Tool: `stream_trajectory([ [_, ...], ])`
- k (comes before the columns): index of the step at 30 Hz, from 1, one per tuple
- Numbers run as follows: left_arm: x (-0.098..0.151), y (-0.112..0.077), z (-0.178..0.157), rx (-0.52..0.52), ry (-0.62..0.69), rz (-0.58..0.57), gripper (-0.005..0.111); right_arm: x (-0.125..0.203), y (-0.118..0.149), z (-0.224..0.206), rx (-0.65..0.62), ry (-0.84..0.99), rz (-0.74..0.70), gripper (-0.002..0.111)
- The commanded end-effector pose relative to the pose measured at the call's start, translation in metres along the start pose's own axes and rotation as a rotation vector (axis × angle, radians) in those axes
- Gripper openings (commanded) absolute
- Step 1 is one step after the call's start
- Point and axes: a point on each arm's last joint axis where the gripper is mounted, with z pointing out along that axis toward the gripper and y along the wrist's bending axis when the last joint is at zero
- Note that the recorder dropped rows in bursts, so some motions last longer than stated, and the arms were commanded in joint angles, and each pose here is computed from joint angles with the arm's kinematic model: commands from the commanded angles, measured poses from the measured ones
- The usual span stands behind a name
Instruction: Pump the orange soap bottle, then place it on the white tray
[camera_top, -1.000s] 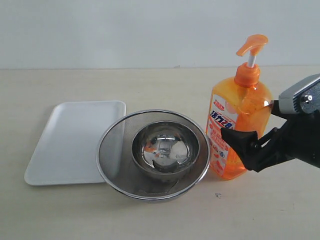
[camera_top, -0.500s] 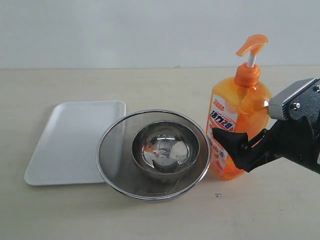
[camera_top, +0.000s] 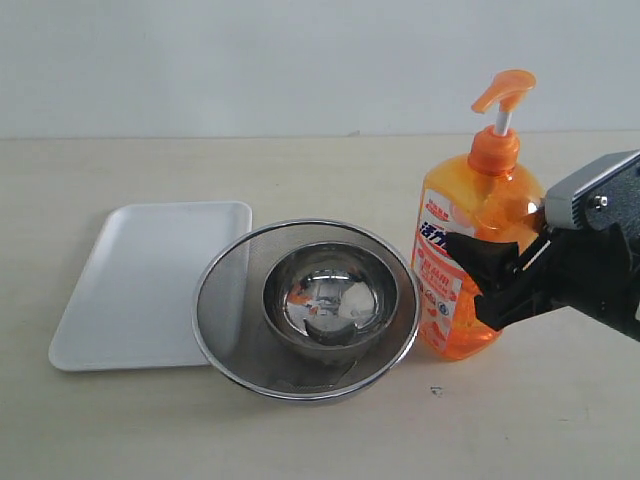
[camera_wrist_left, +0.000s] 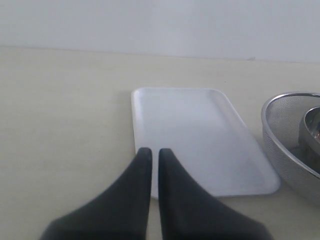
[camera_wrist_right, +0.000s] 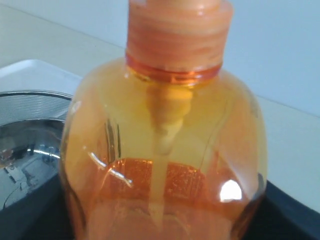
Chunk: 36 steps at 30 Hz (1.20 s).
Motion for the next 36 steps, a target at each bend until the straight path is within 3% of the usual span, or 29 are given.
stream_trajectory([
  [1,0.001,0.000,0.000,-0.003,-0.004,-0.005,0.005,0.002,-0.001,-0.001,0.011,0.014,0.054,0.007],
  [9,0.001,0.000,0.000,-0.003,-0.004,-0.005,0.005,-0.006,-0.004,-0.010,0.069,0.037,0.109,0.005],
  [19,0.001,0.000,0.000,-0.003,-0.004,-0.005,0.005,-0.025,-0.007,-0.033,0.148,0.055,0.058,0.005],
  [36,0.001,0.000,0.000,-0.003,-0.004,-0.005,0.005,-0.027,-0.010,-0.034,0.176,0.042,-0.006,0.005],
])
